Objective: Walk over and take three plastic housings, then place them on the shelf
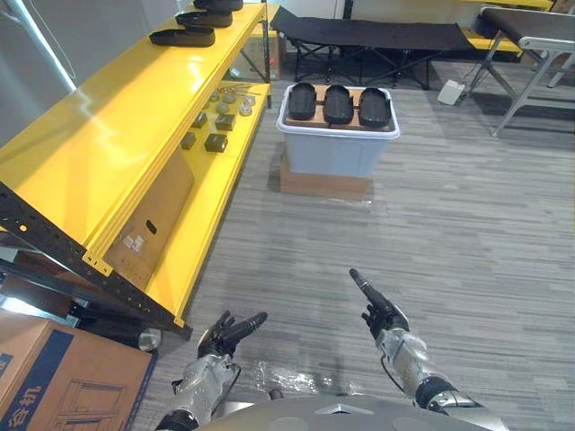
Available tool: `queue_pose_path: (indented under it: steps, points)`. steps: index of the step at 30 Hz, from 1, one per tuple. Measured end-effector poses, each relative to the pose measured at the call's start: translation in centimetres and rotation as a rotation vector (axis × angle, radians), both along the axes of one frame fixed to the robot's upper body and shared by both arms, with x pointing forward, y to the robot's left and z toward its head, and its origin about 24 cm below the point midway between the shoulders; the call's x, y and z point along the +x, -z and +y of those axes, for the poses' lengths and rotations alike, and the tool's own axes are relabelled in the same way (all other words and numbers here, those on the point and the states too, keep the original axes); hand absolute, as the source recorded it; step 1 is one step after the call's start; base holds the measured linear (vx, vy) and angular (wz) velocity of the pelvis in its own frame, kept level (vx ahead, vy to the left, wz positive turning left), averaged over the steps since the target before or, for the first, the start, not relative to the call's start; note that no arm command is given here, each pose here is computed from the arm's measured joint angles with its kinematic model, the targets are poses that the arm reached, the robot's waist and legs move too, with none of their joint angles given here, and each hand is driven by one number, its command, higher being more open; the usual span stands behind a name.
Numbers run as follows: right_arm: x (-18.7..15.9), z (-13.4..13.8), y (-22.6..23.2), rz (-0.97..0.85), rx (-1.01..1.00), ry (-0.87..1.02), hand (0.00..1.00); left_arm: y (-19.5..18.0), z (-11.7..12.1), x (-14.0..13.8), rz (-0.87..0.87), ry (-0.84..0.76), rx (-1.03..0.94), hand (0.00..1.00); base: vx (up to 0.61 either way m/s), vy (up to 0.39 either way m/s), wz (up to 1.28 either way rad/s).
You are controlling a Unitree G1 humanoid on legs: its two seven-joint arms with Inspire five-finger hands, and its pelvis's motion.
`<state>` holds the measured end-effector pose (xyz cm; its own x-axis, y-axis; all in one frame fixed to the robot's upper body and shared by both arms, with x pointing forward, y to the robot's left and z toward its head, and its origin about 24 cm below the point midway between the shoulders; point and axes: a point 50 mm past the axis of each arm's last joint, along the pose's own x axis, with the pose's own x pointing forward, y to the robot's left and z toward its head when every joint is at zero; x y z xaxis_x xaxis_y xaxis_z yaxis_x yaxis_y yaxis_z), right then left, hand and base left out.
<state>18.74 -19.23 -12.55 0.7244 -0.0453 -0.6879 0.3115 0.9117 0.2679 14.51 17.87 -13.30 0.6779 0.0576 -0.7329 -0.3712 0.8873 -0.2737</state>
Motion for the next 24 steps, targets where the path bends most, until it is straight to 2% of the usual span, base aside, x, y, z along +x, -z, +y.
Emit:
queue_pose_path:
  steps: [9,14,20,24]
  points:
    - [-0.7,0.3,0.2,-0.003,0.024,0.043,1.0,-0.8,-0.3,0.1,-0.061,-0.023,0.005,1.0,-0.03,0.019,-0.04]
    - [1.0,0.7,-0.9,-0.071,0.021,0.077,1.0,-3.1,-0.4,3.4,-0.191,-0.03,0.0,1.0,-0.03,0.064,-0.06]
    - [1.5,1.3,-1.7,-0.131,0.082,0.11,1.0,-4.0,-0.8,3.8,-0.23,-0.047,0.002,1.0,-0.01,0.012,-0.24]
    - [-0.3,1.4,-0.7,-0.08,0.072,0.069,1.0,-3.3,-0.4,2.2,-0.184,-0.072,0.014,1.0,0.17,-0.112,-0.13]
